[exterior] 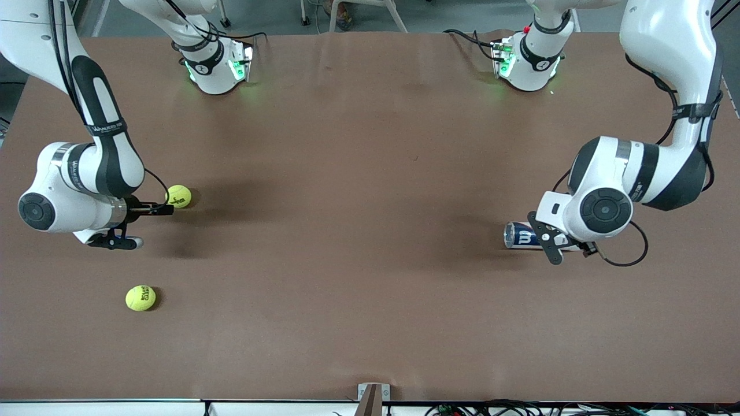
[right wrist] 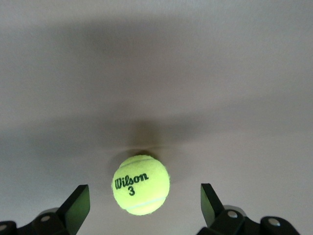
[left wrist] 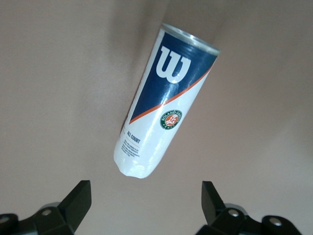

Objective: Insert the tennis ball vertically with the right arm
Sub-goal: 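Grasp the tennis ball with the right gripper while the left gripper grasps the can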

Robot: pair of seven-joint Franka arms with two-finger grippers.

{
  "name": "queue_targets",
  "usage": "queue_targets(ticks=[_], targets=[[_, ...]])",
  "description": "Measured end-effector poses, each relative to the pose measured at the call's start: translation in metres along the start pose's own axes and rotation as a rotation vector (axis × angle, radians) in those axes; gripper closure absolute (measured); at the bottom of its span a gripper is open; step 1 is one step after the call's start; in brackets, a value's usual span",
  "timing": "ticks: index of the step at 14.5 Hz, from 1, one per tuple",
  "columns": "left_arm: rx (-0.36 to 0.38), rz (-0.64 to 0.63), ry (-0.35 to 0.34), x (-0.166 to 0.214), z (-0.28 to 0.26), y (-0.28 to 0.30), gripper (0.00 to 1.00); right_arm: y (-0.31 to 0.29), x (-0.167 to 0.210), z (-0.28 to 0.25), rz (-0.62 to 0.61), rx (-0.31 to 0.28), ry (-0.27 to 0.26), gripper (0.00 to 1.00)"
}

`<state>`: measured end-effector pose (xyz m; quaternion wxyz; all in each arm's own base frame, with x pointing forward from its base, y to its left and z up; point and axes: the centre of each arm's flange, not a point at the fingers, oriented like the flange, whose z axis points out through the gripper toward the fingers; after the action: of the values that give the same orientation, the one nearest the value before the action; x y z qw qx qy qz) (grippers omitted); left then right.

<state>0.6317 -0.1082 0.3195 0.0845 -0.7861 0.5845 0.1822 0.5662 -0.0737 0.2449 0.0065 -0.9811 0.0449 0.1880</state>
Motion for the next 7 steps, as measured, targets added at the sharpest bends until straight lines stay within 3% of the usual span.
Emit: queue_targets(ticks=[4, 7], targets=[[0.021, 0.101, -0.057, 0.007, 0.024, -0.007, 0.01, -0.001, -0.007, 0.018, -0.001, 0.002, -0.039, 0.0], [0.037, 0.141, -0.058, 0.016, 0.04, -0.006, 0.01, -0.004, -0.013, 0.031, -0.005, 0.003, -0.062, 0.0]])
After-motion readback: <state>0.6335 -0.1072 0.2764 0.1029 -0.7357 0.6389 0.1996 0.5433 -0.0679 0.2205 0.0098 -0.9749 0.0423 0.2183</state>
